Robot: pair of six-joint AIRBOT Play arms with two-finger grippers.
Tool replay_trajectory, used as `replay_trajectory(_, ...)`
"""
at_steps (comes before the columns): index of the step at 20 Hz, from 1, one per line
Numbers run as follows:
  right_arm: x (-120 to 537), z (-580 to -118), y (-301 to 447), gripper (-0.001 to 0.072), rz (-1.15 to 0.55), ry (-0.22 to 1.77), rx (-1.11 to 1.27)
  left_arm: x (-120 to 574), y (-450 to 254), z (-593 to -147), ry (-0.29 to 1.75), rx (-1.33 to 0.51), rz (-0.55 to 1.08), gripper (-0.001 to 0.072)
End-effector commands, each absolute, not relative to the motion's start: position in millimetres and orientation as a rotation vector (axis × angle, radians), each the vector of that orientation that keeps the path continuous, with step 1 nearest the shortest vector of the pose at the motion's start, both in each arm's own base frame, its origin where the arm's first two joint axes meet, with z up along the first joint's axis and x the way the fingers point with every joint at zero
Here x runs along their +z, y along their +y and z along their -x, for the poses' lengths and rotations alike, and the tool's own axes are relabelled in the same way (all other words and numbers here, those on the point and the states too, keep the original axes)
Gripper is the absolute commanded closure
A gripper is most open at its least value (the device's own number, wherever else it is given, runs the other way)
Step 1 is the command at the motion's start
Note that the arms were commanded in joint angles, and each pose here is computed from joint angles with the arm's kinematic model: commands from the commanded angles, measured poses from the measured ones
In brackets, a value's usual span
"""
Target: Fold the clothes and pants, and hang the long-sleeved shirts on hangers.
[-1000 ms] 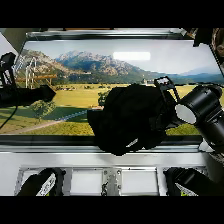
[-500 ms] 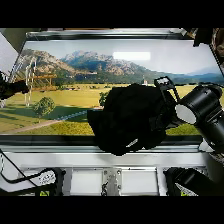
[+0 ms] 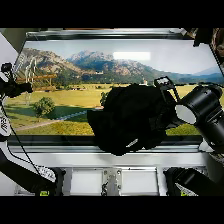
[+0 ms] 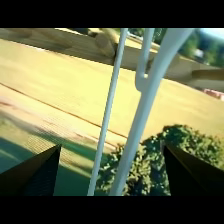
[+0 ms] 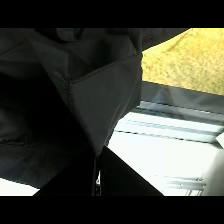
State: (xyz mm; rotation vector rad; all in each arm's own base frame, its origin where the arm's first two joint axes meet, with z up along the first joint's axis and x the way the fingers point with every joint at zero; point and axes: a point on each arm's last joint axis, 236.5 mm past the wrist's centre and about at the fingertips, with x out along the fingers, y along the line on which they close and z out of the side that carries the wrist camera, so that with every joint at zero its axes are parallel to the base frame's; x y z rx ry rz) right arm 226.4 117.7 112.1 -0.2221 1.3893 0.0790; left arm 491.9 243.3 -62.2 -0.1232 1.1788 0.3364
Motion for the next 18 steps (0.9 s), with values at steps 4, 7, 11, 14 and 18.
replay_trajectory(4, 111.9, -226.3, 118.0, 0.0701, 0.223, 1.390, 0.080, -104.5, 253.0, -509.5, 1.210, 0.325, 0.120, 0.0020)
replay_trajectory(7, 111.9, -226.3, 118.0, 0.0702, 0.223, 1.390, 0.080, -103.7, 256.1, -516.6, 1.179, 0.329, 0.111, 0.0020)
replay_trajectory(11, 111.9, -226.3, 118.0, 0.0702, 0.223, 1.390, 0.080, -111.2, 253.3, -512.8, 1.192, 0.325, 0.115, 0.0019)
replay_trajectory(14, 111.9, -226.3, 118.0, 0.0701, 0.223, 1.390, 0.080, -118.4, 250.0, -507.4, 1.214, 0.320, 0.120, 0.0036)
replay_trajectory(18, 111.9, -226.3, 118.0, 0.0702, 0.223, 1.390, 0.080, -118.9, 248.7, -506.2, 1.221, 0.318, 0.123, 0.0037)
